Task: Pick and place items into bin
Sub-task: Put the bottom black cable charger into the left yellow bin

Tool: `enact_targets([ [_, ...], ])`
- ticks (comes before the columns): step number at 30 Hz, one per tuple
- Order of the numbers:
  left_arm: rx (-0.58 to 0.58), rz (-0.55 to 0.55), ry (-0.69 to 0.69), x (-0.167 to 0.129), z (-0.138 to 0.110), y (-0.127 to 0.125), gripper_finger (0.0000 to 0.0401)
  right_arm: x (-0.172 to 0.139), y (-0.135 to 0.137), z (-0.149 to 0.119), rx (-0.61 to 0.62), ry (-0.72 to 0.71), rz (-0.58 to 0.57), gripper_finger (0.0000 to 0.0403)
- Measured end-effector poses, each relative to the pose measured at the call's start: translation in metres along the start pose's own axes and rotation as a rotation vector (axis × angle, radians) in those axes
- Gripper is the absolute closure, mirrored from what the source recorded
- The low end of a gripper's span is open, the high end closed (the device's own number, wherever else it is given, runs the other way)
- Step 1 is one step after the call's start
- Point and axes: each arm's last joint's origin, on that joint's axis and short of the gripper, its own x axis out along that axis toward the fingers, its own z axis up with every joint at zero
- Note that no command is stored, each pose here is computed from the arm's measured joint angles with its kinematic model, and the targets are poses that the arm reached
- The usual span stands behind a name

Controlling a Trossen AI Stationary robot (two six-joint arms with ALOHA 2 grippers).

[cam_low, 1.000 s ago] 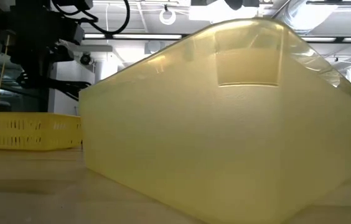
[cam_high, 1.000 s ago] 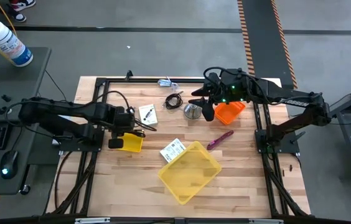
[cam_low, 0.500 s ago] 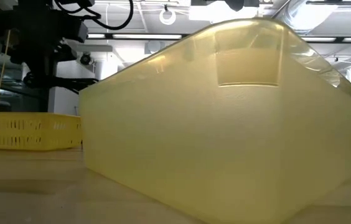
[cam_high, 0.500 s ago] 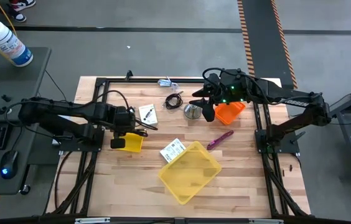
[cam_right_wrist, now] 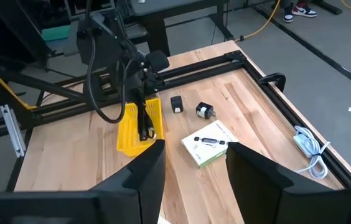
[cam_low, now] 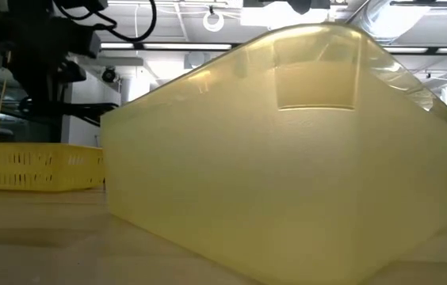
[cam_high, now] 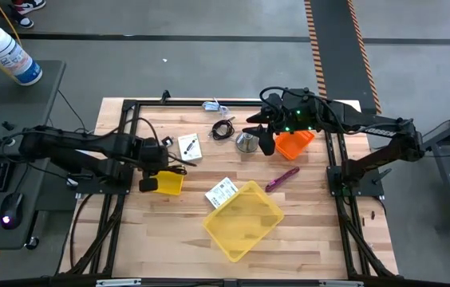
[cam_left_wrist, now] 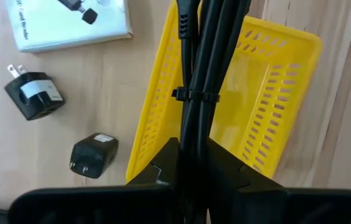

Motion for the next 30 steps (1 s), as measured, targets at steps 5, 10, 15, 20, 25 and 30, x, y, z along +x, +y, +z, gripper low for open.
enact_targets([
  [5, -0.015, -0.005, -0.005, 0.001, 0.002, -0.001, 0.0373, 0.0, 0.0, 0.0, 0.015, -0.001, -0.001, 0.0245],
  [10, -0.013, -0.028, -0.074, 0.001, 0.009, -0.002, 0.0377, 0.0, 0.0, 0.0, 0.016, -0.001, -0.001, 0.0239],
  [15, -0.103, -0.042, -0.124, 0.004, 0.013, -0.003, 0.0368, 0.0, 0.0, 0.0, 0.016, -0.001, -0.001, 0.0244],
  [20, -0.262, -0.064, -0.207, 0.012, 0.019, -0.004, 0.0378, 0.0, 0.0, 0.0, 0.016, -0.001, -0.001, 0.0249],
  [25, -0.343, -0.006, -0.216, 0.018, 0.015, -0.01, 0.0376, 0.0, 0.0, 0.0, 0.016, -0.001, -0.001, 0.0245],
  [30, -0.298, 0.02, -0.249, 0.022, 0.008, -0.03, 0.038, 0.0, 0.0, 0.0, 0.015, 0.0, -0.002, 0.024],
])
